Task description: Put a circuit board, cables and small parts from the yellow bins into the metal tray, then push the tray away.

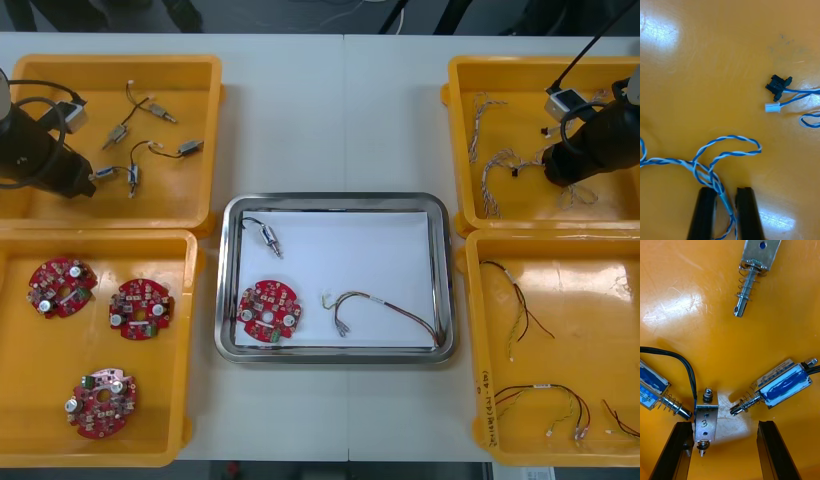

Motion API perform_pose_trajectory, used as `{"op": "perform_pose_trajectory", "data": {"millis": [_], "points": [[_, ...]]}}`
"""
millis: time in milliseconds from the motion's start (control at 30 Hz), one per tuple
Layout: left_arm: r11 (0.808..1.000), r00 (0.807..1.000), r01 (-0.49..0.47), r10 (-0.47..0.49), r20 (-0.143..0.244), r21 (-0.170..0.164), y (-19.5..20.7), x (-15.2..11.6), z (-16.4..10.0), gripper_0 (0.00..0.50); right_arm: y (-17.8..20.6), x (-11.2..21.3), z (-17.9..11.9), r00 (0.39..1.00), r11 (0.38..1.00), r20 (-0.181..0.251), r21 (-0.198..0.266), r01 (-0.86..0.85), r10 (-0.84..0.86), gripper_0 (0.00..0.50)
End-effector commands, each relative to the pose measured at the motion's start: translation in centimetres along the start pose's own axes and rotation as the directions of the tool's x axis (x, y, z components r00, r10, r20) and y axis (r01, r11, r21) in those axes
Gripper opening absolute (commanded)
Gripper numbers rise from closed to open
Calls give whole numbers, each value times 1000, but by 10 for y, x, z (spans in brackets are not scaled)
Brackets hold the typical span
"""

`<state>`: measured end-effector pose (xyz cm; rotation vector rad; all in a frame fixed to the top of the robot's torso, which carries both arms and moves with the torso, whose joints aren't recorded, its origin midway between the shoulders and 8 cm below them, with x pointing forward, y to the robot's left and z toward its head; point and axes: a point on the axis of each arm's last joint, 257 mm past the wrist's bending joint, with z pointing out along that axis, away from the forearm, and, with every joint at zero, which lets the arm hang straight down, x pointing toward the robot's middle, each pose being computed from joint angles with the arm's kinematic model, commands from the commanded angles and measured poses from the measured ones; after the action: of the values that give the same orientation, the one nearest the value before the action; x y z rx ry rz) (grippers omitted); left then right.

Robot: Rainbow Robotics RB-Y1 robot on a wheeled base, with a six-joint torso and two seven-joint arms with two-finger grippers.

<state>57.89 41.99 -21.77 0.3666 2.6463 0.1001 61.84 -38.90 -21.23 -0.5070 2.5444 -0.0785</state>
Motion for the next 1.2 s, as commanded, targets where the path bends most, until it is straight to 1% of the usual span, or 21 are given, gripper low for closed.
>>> {"op": "perform_pose_trajectory", "data": {"millis": [33, 200, 300, 333, 400, 433, 600, 667, 767, 833, 867, 900, 933, 967, 1000, 1033, 1067, 1133, 1167, 1200], "points": [[993, 992, -119, 120, 36, -19, -1, -18, -4, 500, -15, -26, -22, 998, 999, 55, 29, 42, -43, 0], [994, 993, -110, 110, 51, -20, 0, -20, -3, 500, -16, -33, -26, 996, 998, 71, 35, 51, -53, 0], [995, 993, -100, 101, 53, -23, 3, -19, -1, 500, -16, -40, -35, 995, 997, 76, 42, 65, -68, 0], [995, 994, -97, 98, 55, -21, 3, -18, 1, 500, -18, -42, -42, 994, 996, 71, 53, 76, -80, 0], [995, 994, -97, 98, 57, -18, 2, -18, 2, 500, -19, -42, -55, 994, 994, 47, 62, 91, -94, 0], [995, 994, -98, 99, 56, -19, 3, -18, 2, 500, -19, -42, -58, 995, 994, 45, 62, 91, -94, 0], [995, 994, -97, 98, 56, -17, 2, -18, 2, 500, -15, -37, -87, 997, 997, 23, 17, 71, -71, 0], [995, 994, -97, 98, 56, -17, 2, -18, 2, 500, -14, -36, -97, 997, 997, 15, 9, 74, -74, 0], [995, 994, -95, 95, 57, -15, 2, -18, 2, 500, -13, -31, -114, 996, 996, -9, 2, 85, -85, 0], [995, 994, -96, 96, 57, -14, 1, -18, 2, 422, -13, -28, -127, 995, 995, -26, 4, 95, -95, 0], [995, 994, -96, 96, 57, -14, 1, -18, 2, 365, -13, -26, -134, 994, 995, -36, 6, 102, -102, 0], [995, 994, -94, 95, 57, -14, 1, -18, 2, 335, -13, -23, -137, 994, 995, -43, 6, 103, -102, 0], [995, 994, -94, 94, 57, -15, 2, -18, 2, 283, -11, -20, -144, 993, 994, -53, 5, 106, -106, 0], [995, 994, -95, 96, 57, -15, 2, -18, 2, 264, -10, -18, -148, 992, 994, -59, 6, 112, -111, 0], [995, 994, -96, 96, 57, -14, 1, -18, 2, 199, -8, -14, -154, 990, 993, -68, 7, 122, -121, 0], [995, 994, -96, 97, 57, -15, 2, -18, 2, 109, -5, -12, -159, 989, 991, -72, 10, 134, -133, 0], [995, 994, -96, 97, 57, -15, 2, -18, 2, 0, -2, -7, -163, 986, 989, -79, 9, 146, -145, 0], [995, 994, -97, 98, 56, -17, 2, -18, 2, 0, -1, -11, -170, 985, 986, -62, 28, 166, -164, 0], [995, 994, -98, 99, 55, -17, 2, -18, 3, 0, 2, -17, -176, 981, 981, -37, 42, 192, -190, 0], [995, 994, -96, 97, 57, -15, 2, -18, 2, 0, 7, -22, -178, 978, 977, -23, 43, 209, -209, 0]]}}
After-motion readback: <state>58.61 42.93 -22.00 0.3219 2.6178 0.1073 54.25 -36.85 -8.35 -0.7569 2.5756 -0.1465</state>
